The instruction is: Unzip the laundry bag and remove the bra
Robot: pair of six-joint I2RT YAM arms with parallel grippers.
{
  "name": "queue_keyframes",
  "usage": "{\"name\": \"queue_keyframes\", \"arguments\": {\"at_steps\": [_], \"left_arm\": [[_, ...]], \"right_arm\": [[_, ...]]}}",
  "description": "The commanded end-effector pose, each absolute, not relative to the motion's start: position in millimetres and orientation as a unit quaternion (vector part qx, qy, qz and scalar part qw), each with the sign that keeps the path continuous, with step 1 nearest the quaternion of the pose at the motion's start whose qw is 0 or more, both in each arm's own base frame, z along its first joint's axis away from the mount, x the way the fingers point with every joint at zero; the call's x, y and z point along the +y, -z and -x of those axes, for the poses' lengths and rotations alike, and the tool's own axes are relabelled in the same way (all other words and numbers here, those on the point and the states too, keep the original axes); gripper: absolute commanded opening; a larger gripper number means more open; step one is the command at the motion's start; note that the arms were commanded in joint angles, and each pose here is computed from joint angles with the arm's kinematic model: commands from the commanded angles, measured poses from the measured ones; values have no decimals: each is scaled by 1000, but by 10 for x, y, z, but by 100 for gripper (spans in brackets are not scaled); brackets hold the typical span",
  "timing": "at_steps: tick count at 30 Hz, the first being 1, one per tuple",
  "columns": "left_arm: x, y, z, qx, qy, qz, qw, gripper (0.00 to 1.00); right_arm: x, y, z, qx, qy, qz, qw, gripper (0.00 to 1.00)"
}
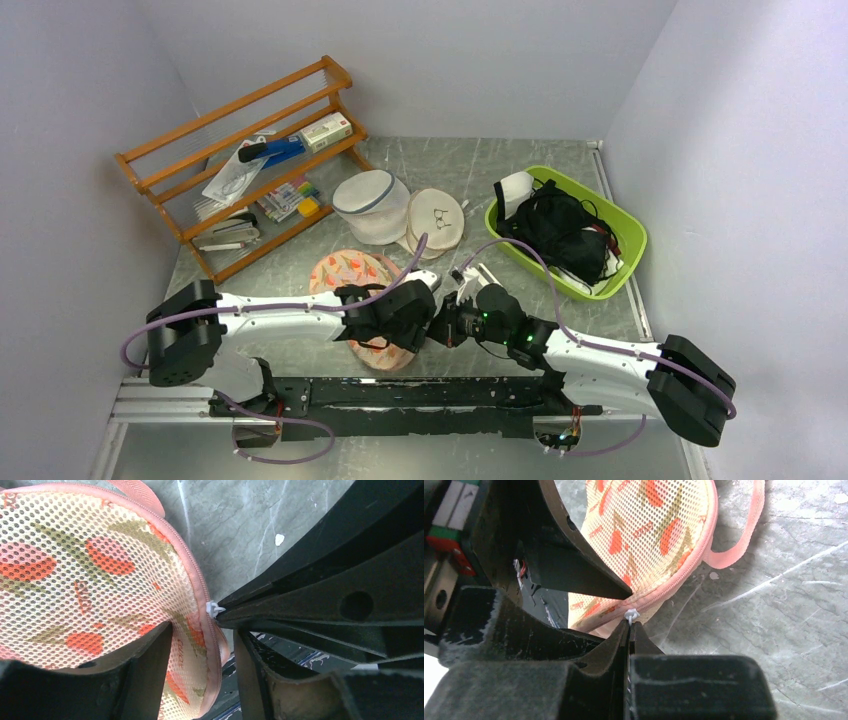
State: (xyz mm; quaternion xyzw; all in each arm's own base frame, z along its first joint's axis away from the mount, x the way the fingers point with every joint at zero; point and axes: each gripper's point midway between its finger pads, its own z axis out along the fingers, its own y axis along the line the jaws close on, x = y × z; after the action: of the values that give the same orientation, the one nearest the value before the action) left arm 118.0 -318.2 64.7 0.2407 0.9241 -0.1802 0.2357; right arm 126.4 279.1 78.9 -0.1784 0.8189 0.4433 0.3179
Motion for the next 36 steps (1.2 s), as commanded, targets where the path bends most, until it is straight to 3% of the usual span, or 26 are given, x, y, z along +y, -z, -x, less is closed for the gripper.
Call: {"name": "queue_keyframes", "arguments": {"at_steps": [1, 7, 15, 29, 36], "left_arm": [[-3284, -598, -1162, 922, 190, -236, 239, 56], [-3186, -663, -1227, 923, 163, -236, 255, 31], [-3030, -779, -1211, 924, 156, -232, 261, 11], [-3090, -783, -970, 914, 205, -254, 243, 7], [-2844, -560, -996, 931, 144, -229, 244, 7]], "right_arm": [[2908, -1033, -1308, 795, -470, 182, 339, 0], [2869, -977, -1341, 803, -454, 177, 343, 0], [2698, -745, -1551, 840, -379, 144, 361, 0], [2456, -552, -2144, 880, -282, 90, 372, 0], [2459, -720, -2036, 866, -306, 117, 377, 0]]}}
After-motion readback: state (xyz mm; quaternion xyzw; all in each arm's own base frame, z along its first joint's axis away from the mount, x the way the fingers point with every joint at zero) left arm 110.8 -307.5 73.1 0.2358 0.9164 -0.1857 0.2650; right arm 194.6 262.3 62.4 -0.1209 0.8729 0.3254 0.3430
